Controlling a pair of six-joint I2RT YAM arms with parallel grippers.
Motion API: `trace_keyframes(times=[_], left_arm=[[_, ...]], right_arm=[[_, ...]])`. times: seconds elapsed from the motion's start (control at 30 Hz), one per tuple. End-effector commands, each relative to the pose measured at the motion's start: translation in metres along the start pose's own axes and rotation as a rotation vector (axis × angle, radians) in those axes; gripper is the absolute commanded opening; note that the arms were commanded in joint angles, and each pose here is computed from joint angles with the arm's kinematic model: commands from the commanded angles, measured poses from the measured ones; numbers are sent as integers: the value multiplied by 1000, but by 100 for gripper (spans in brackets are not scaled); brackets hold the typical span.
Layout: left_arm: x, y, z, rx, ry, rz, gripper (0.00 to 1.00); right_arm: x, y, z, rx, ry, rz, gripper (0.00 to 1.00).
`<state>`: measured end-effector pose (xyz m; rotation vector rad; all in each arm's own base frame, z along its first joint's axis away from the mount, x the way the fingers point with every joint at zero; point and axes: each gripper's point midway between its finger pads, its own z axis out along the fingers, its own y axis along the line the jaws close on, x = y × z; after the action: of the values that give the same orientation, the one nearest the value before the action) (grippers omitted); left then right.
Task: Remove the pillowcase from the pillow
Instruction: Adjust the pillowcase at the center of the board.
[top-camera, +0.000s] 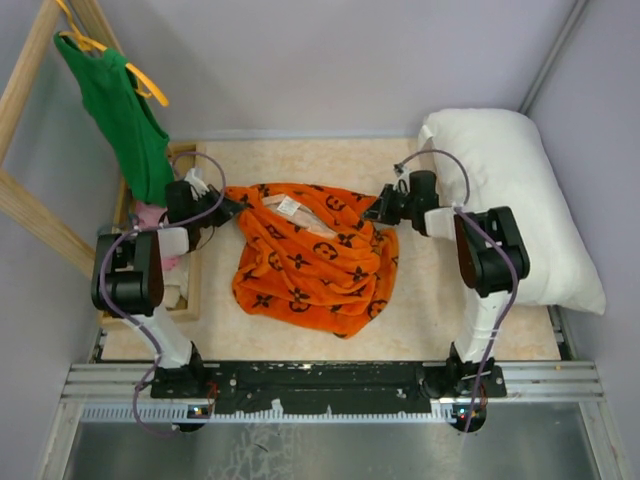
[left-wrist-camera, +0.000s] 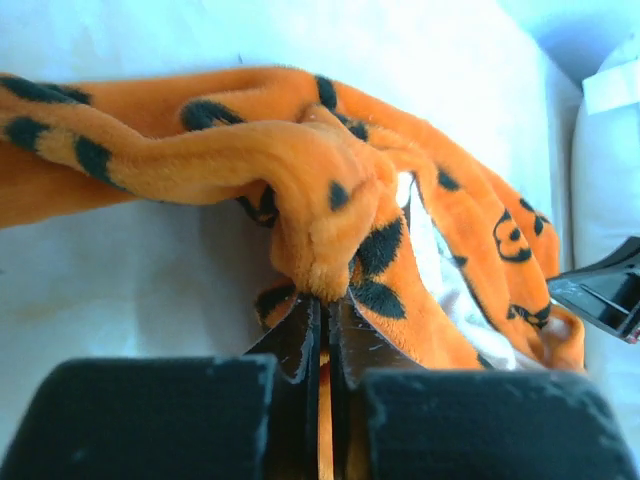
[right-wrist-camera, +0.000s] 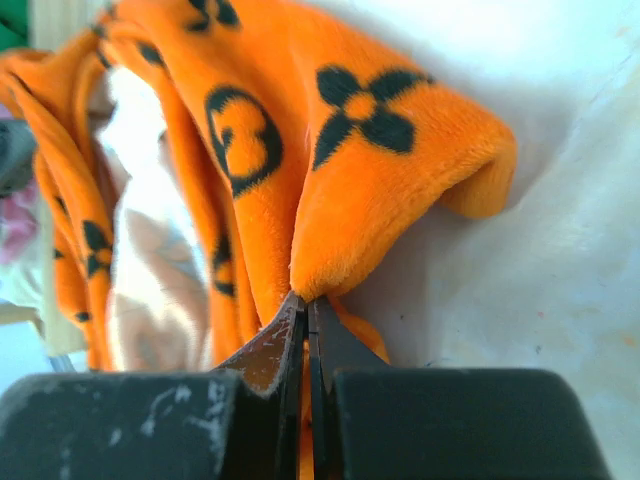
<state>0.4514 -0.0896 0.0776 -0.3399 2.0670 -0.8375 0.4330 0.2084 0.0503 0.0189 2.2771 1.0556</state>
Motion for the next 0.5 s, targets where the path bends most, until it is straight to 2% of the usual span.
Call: trace_keyframes(times=[0.0, 0.07, 0.17, 0.3, 0.47], left_arm=[[-80, -50, -35, 135, -201, 76, 0], [-111, -68, -58, 95, -281, 138, 0], [-147, -100, -100, 57, -402, 223, 0], [-173, -124, -149, 13, -547, 302, 0], [-191, -148, -192, -25, -642, 376, 0]], right_arm=[[-100, 65, -78, -131, -272, -65, 0], [-141, 88, -129, -130, -406, -97, 0], [-172, 112, -178, -88, -534, -129, 0], [-181, 138, -212, -85, -615, -155, 0], [-201, 180, -242, -131, -666, -216, 0]])
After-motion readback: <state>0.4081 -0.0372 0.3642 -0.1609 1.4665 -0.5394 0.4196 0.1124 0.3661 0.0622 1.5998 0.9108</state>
